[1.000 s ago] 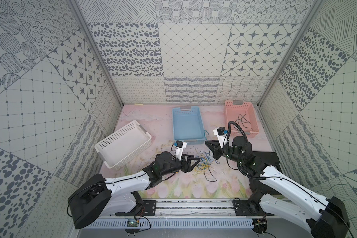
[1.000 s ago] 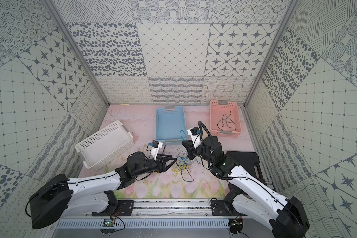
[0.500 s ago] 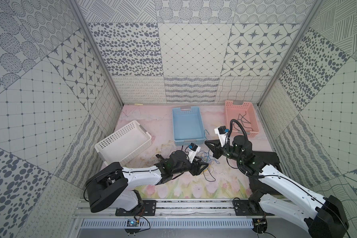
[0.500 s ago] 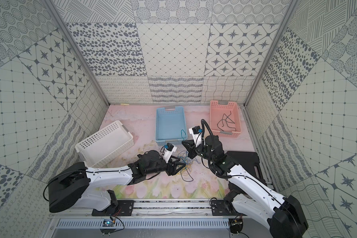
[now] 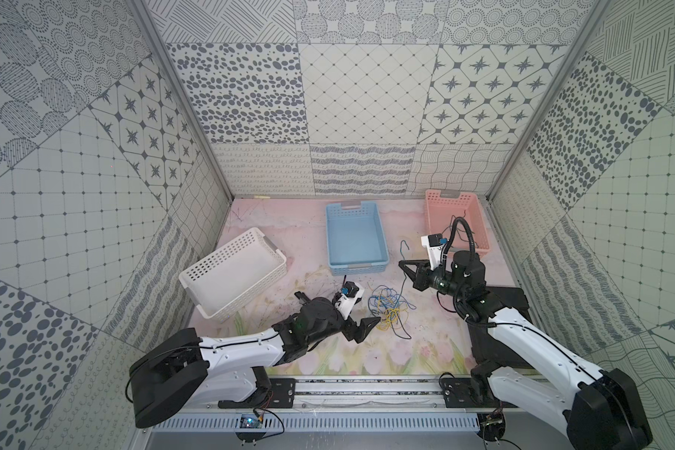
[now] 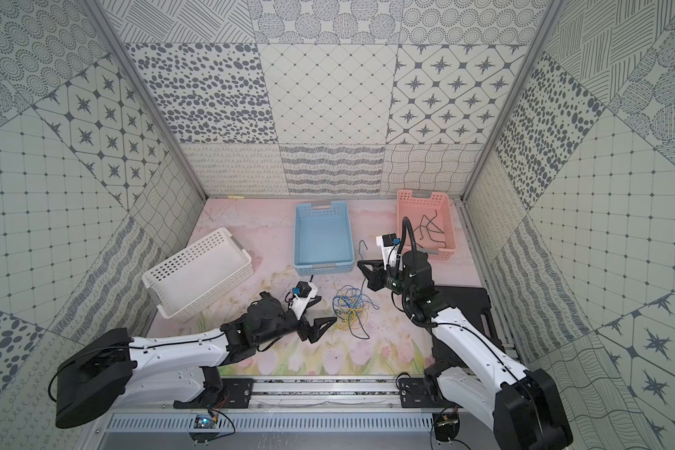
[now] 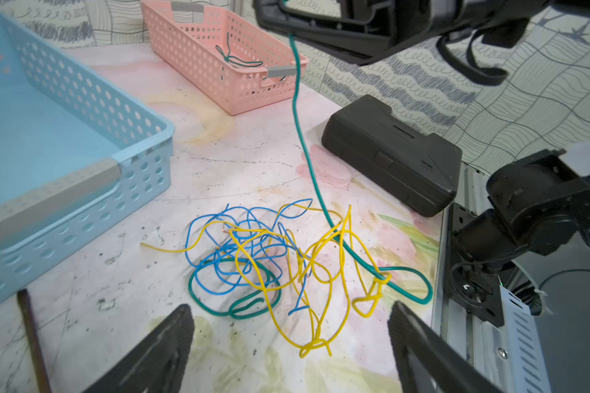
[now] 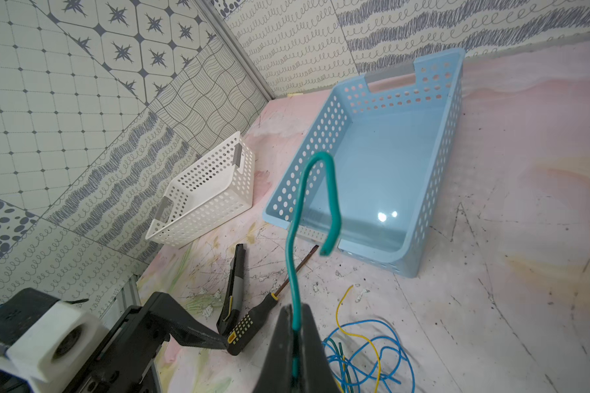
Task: Untangle and sort cables by color
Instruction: Untie the cable.
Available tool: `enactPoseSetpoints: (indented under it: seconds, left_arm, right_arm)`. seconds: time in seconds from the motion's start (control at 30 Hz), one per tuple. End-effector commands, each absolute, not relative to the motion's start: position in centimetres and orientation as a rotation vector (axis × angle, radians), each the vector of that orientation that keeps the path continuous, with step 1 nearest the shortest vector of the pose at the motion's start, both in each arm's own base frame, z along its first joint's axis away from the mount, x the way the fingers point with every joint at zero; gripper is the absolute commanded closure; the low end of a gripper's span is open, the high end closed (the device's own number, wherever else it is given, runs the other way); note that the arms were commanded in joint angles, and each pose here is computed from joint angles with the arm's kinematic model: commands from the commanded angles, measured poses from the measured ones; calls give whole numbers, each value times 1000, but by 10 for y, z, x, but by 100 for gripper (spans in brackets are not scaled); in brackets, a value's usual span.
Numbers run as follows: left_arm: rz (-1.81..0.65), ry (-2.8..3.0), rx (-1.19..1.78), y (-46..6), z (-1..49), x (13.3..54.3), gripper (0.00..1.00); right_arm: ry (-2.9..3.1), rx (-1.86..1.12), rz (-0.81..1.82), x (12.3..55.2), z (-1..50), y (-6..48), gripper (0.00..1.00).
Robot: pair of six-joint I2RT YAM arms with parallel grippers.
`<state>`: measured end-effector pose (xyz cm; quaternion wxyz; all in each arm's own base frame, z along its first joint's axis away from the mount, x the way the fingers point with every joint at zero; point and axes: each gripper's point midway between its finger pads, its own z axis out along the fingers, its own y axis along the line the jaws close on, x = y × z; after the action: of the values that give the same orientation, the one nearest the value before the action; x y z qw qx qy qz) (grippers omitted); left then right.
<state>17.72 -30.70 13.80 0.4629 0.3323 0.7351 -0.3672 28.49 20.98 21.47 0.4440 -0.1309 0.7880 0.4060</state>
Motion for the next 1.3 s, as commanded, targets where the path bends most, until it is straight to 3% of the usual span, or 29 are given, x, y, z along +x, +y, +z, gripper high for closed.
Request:
enactPoseSetpoints:
  seconds: [0.0, 0.3, 0.5, 1.27]
  left_arm:
    - [-759, 1688, 839, -296, 146, 187, 0]
    - [-853, 1664, 998, -311, 131, 163, 6]
    - [-724, 1667, 1036, -307, 132, 172, 5]
    - [-778, 1551, 1214, -324, 121, 153, 2]
  right_arm:
    - [1879, -347, 1066, 283, 231, 215, 100]
    - [1848, -343, 1147, 280, 240, 221, 100]
    - [1835, -339, 1164, 279, 242, 221, 100]
    - [1839, -329, 1253, 282, 240, 227, 100]
